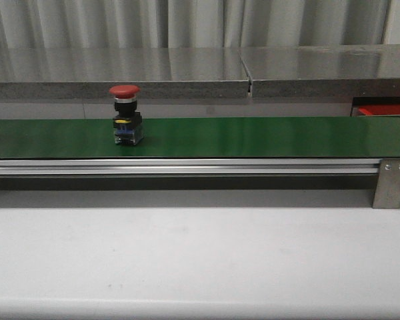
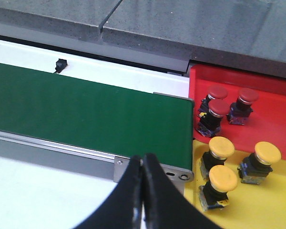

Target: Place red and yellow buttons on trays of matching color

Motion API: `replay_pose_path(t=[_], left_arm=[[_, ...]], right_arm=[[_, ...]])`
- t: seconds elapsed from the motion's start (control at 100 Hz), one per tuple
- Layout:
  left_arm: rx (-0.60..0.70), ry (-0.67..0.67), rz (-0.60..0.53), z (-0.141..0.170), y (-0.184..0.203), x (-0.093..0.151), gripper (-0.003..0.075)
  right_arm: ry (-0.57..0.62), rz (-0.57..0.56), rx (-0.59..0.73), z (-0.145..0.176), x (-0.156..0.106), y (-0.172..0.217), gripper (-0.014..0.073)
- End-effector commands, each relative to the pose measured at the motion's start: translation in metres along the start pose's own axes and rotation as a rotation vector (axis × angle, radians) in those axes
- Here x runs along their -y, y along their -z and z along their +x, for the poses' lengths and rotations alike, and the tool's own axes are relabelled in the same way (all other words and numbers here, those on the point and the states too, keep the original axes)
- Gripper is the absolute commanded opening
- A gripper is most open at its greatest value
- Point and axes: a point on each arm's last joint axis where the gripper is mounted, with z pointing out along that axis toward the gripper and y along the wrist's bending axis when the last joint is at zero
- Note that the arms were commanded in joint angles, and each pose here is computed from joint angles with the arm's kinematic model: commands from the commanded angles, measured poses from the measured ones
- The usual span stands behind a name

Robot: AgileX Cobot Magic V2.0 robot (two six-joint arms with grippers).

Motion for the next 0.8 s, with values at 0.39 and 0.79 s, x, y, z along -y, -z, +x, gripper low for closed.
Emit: replay_pose_path(t=[0.39,0.79], left_arm=[[0.113,-0.015,0.02,0.003,0.033,0.005,-0.002],[0.113,-0.015,0.02,0.003,0.033,0.005,-0.002]], right_arm=[[0.061,-0.151,-0.035,-0.059,-0.02,-0.03,-0.0067],[0.123,-0.335,-0.273,-0.111,-0.068,-0.107,0.0426]])
